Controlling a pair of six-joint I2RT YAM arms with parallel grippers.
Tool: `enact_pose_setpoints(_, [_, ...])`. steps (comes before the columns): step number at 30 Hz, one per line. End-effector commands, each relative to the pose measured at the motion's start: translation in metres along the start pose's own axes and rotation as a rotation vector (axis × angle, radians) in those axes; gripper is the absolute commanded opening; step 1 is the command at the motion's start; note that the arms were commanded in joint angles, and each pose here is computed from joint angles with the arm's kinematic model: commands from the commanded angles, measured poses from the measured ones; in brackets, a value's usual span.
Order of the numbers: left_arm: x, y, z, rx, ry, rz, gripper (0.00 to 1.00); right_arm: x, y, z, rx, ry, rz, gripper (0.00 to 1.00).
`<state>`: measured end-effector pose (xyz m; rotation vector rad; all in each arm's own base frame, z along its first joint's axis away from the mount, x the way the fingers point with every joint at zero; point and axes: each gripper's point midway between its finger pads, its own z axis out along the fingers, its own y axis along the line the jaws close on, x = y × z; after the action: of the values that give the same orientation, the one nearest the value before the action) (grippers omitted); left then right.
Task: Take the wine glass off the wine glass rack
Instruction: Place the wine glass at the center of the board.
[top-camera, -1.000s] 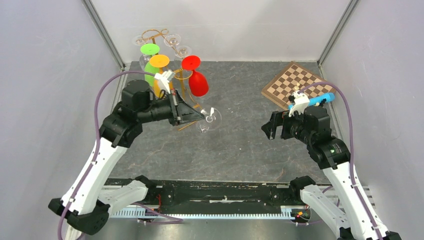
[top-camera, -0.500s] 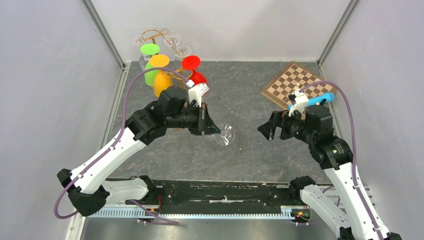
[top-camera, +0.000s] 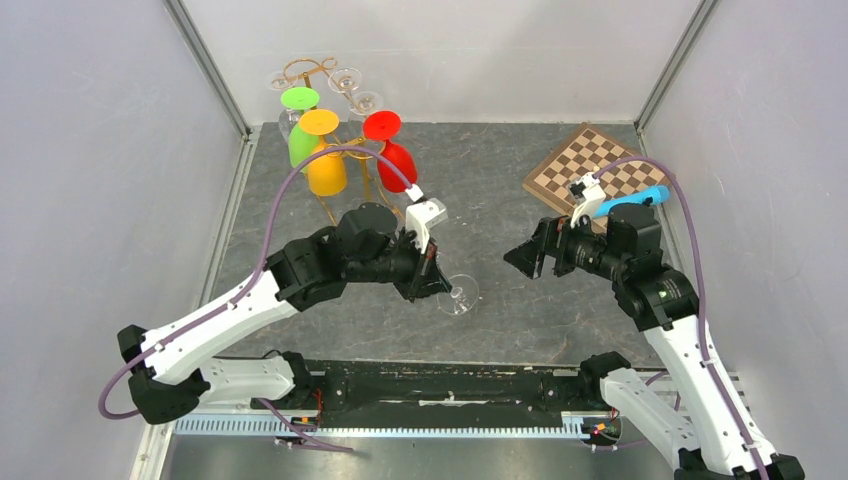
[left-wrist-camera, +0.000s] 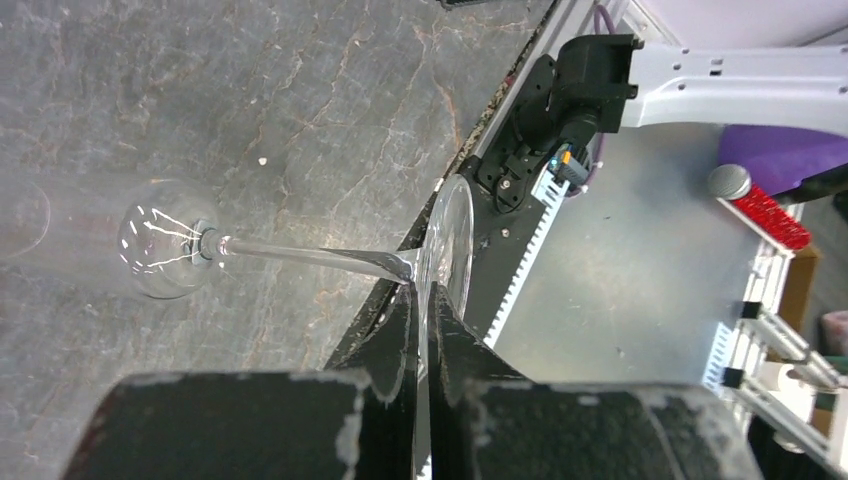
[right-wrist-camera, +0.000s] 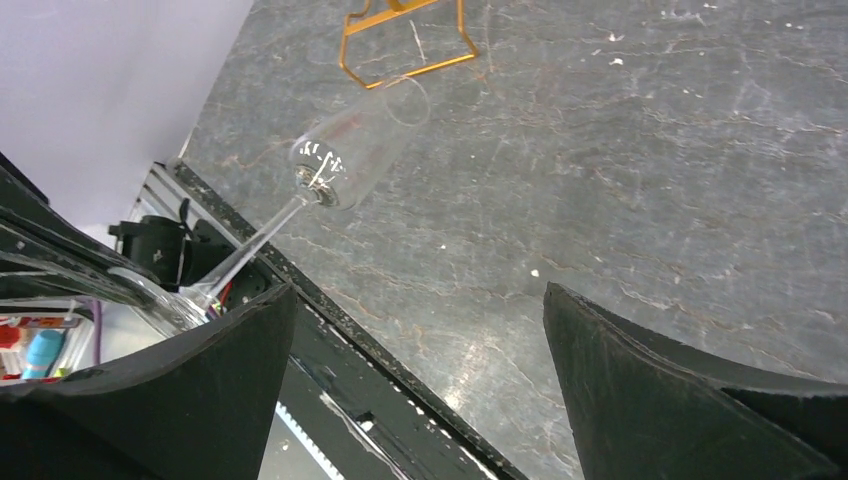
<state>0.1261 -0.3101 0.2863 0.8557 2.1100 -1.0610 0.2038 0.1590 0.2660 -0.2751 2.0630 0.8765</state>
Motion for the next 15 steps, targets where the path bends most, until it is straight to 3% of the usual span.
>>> enact_pose_setpoints(1, [-0.034,-0.013,-0.011,0.012,-0.177,0.226,0.02,-0.010,0.020,0.004,-0.110,-0.036,0.018,0.95])
enact_pose_setpoints(15, [-0.015,-0.013,0.006,-0.119,-0.209,0.557,0.02,0.010,0.046,0.027,-0.208,0.012,0.096,0.93])
